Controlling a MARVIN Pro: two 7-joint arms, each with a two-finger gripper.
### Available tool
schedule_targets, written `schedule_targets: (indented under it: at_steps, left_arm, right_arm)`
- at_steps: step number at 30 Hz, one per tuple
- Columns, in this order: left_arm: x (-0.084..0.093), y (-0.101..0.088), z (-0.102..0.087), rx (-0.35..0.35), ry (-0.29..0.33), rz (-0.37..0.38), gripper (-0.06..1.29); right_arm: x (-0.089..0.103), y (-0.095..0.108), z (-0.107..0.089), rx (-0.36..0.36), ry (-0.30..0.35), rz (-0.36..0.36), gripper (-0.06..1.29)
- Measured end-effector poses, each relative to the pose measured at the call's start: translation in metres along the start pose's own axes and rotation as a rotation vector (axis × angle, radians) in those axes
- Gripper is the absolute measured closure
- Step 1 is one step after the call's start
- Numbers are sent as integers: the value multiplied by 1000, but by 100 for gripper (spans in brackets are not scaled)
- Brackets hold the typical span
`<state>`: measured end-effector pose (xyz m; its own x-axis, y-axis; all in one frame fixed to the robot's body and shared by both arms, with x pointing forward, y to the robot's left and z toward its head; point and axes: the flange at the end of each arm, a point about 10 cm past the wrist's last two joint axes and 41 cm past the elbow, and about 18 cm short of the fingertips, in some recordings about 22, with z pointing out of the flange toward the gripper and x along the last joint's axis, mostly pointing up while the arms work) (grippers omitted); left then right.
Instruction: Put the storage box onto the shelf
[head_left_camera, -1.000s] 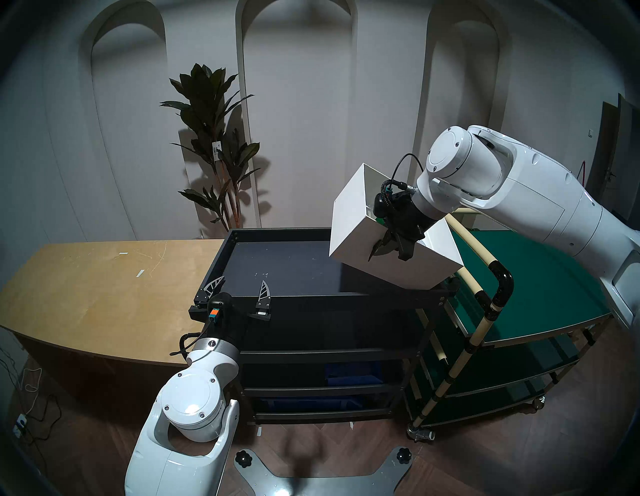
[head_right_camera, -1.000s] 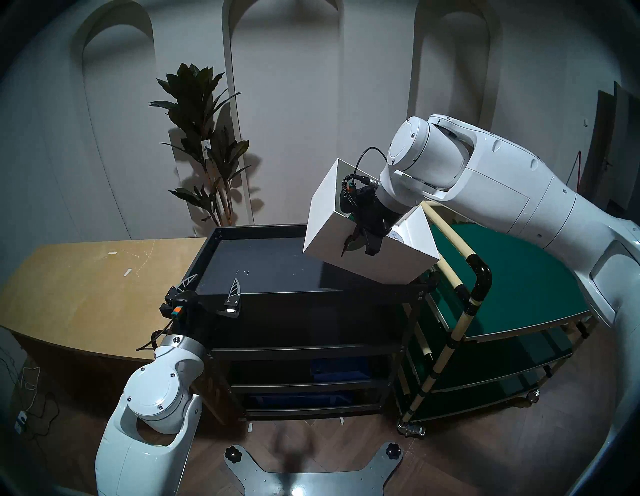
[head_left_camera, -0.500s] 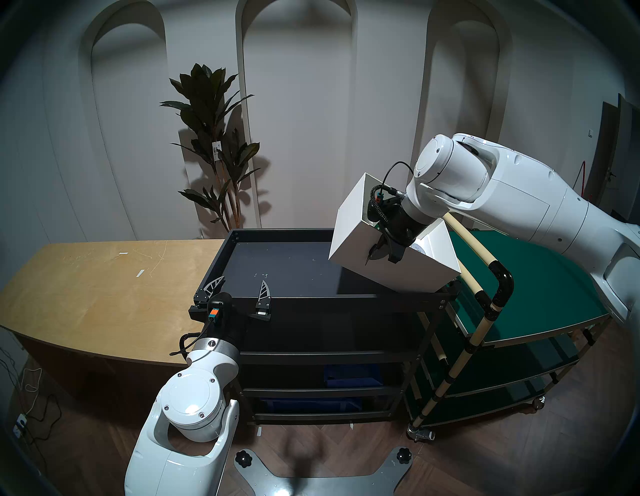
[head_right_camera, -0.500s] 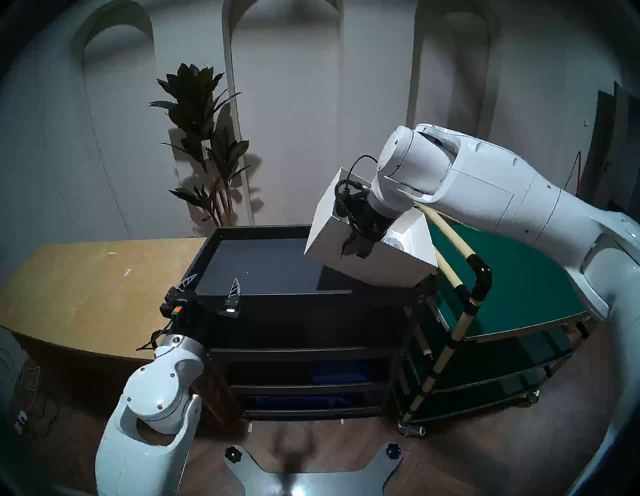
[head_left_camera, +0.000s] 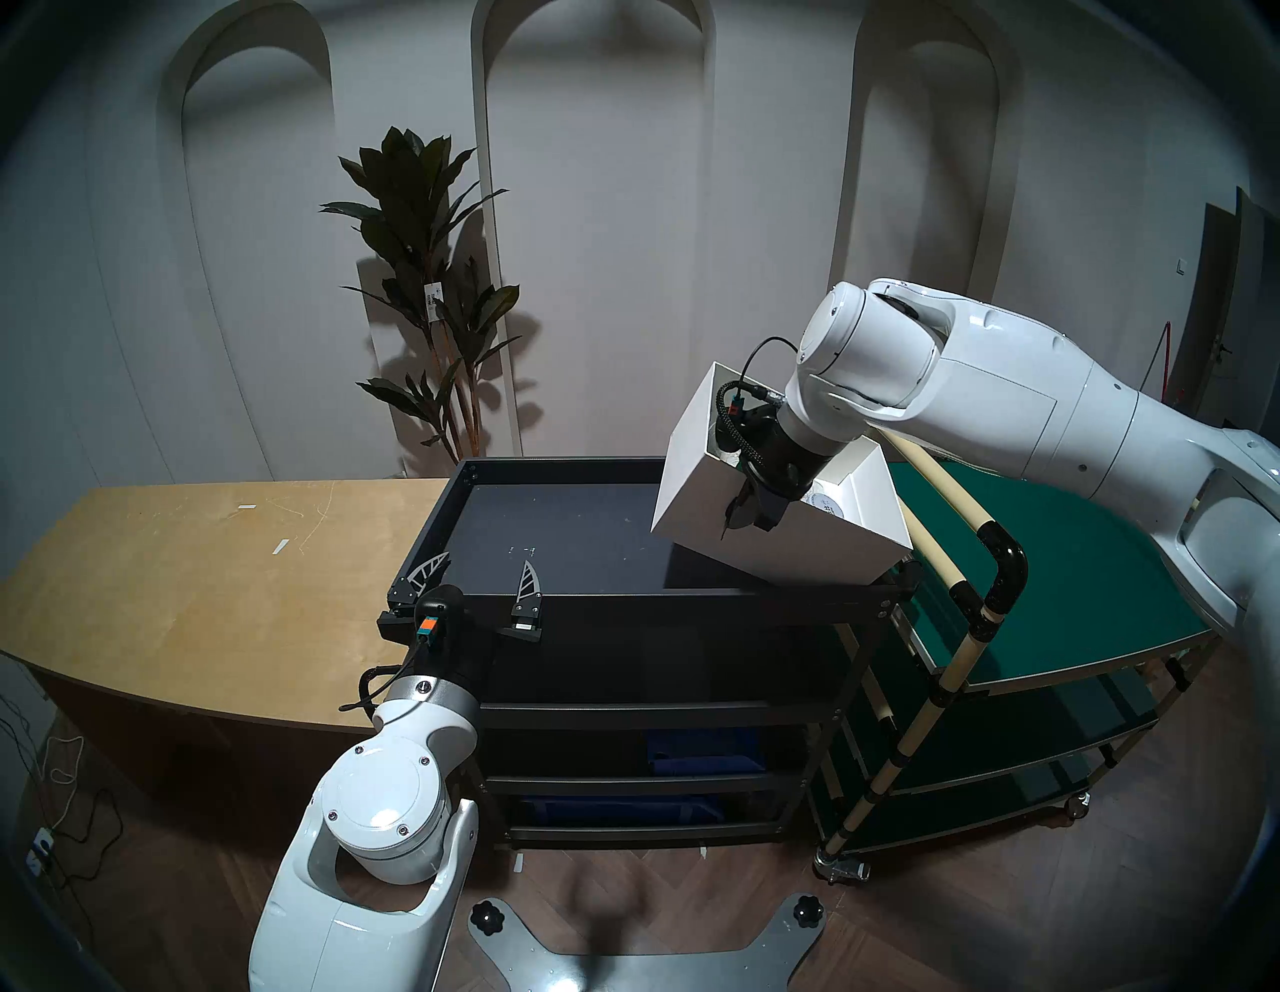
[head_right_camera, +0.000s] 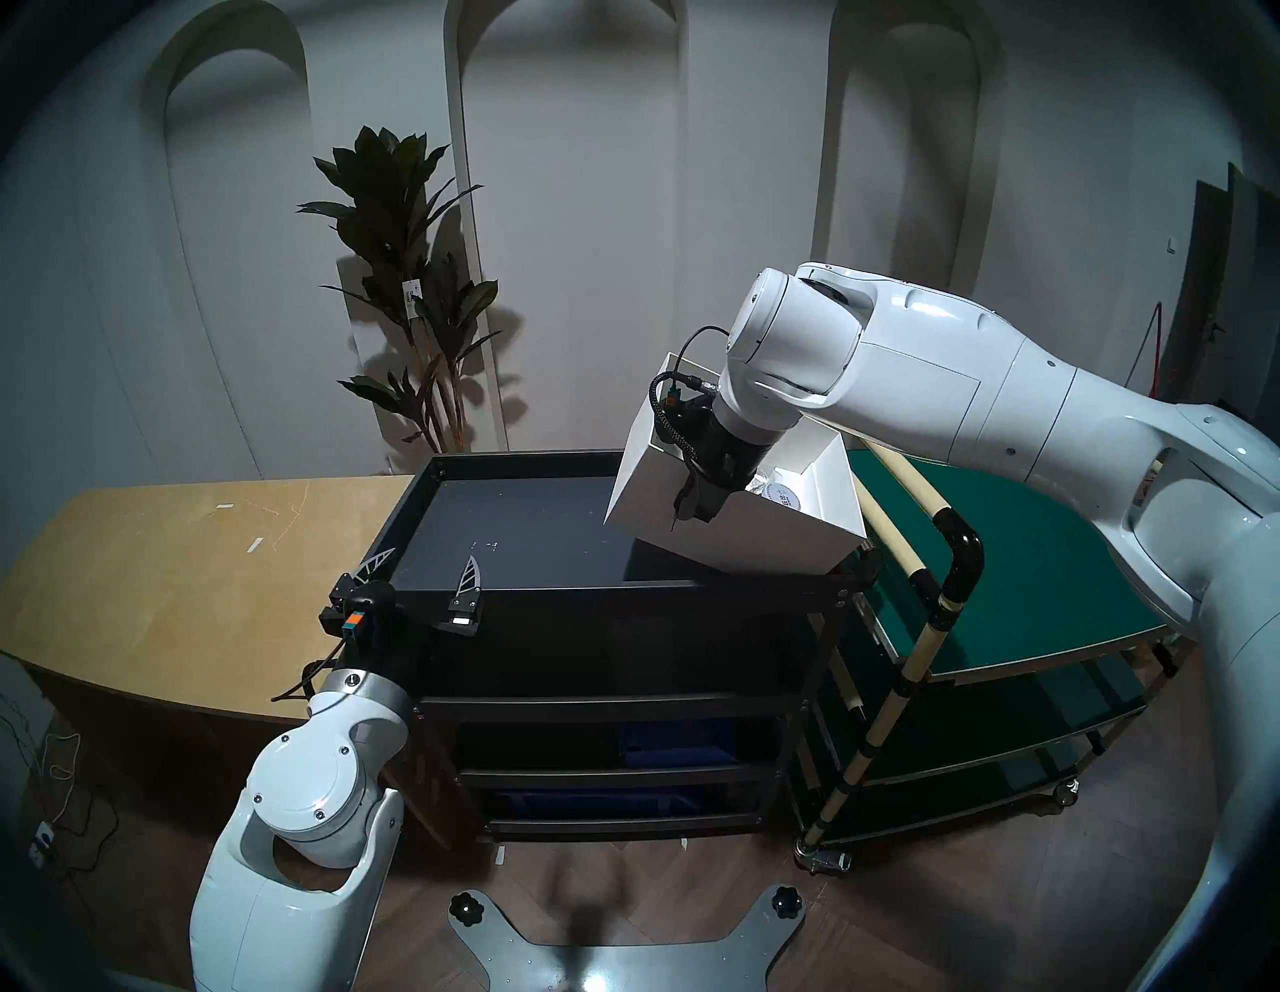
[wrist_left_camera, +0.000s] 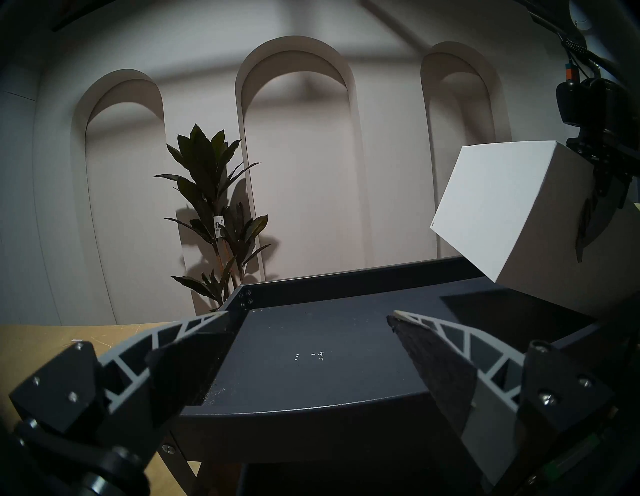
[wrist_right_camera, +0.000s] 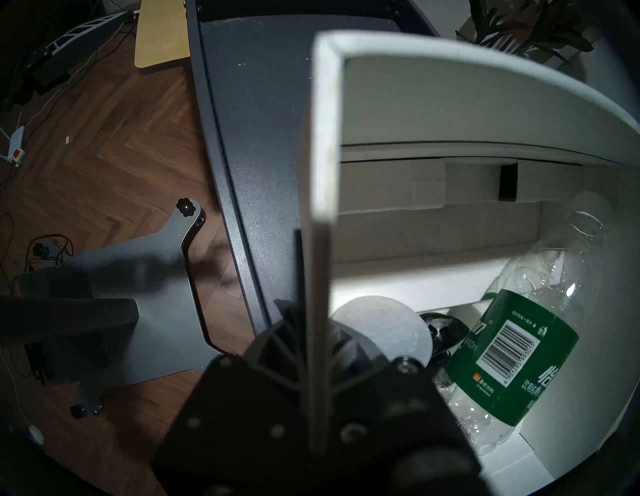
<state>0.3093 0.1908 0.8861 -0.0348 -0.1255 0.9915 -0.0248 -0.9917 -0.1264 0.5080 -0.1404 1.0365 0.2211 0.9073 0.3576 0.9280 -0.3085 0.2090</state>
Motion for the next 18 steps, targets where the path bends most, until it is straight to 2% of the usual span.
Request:
schedule_targets:
  at_steps: [18]
  left_arm:
    - [0, 0, 0, 0, 0, -2, -2]
  right_arm:
    - [14, -8, 35, 50, -95, -17, 120]
